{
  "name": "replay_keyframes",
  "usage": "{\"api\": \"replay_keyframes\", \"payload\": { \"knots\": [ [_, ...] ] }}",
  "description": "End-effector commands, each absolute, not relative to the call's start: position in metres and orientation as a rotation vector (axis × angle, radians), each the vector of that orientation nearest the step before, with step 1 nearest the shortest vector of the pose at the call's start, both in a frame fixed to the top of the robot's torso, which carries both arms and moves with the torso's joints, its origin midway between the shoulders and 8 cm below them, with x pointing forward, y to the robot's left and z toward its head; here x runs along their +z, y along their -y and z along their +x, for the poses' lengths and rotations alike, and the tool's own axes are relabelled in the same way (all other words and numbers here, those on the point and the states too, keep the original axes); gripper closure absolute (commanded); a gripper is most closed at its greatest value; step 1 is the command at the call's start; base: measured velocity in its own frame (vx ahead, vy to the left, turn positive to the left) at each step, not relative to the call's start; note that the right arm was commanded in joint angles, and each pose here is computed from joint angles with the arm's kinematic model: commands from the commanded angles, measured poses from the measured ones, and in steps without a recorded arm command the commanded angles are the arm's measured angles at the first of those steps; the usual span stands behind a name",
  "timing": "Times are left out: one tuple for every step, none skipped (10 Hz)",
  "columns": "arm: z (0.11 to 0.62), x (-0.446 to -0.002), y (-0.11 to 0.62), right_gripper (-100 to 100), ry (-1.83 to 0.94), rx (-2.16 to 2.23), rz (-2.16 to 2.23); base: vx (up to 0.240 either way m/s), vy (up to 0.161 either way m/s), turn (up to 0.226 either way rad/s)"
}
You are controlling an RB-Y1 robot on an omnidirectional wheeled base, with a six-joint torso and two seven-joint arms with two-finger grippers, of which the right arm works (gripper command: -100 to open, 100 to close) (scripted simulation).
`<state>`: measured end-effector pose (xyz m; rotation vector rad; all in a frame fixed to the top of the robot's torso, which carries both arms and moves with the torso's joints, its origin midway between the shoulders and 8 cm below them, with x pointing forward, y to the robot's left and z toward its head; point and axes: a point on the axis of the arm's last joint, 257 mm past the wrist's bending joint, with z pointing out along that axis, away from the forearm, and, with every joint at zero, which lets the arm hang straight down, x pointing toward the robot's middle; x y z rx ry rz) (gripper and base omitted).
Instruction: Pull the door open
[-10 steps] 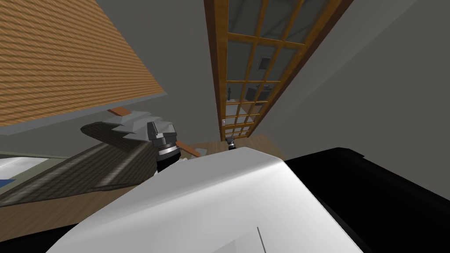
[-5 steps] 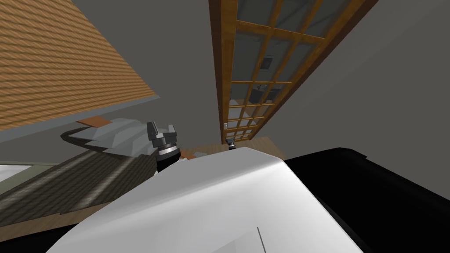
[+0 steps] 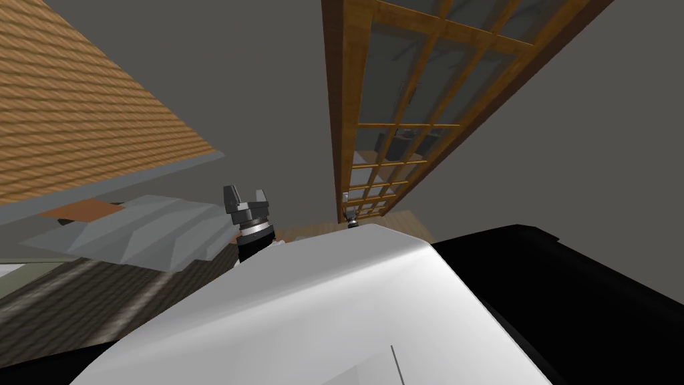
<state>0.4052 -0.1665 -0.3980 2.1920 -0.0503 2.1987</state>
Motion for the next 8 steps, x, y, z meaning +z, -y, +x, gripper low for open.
{"api": "replay_keyframes", "payload": {
  "knots": [
    [0.4054, -0.3982, 0.1678, -100, 0.051, 2.196, 2.191, -0.090, -0.038, 0.126],
    [0.4055, -0.3983, 0.1680, -100, 0.051, 2.196, 2.191, -0.181, -0.040, 0.090],
    [0.4056, -0.3984, 0.1688, -100, 0.052, 2.194, 2.190, -0.177, -0.042, 0.068],
    [0.4057, -0.3985, 0.1693, -100, 0.052, 2.193, 2.190, -0.185, -0.054, 0.091],
    [0.4059, -0.3987, 0.1701, -100, 0.052, 2.192, 2.189, -0.197, -0.052, 0.107],
    [0.4061, -0.3989, 0.1714, -100, 0.053, 2.189, 2.188, -0.203, -0.035, 0.149],
    [0.4063, -0.3990, 0.1724, -100, 0.054, 2.188, 2.187, -0.212, -0.032, 0.111],
    [0.4066, -0.3993, 0.1740, -100, 0.056, 2.185, 2.186, -0.204, -0.010, 0.113]
  ]
}}
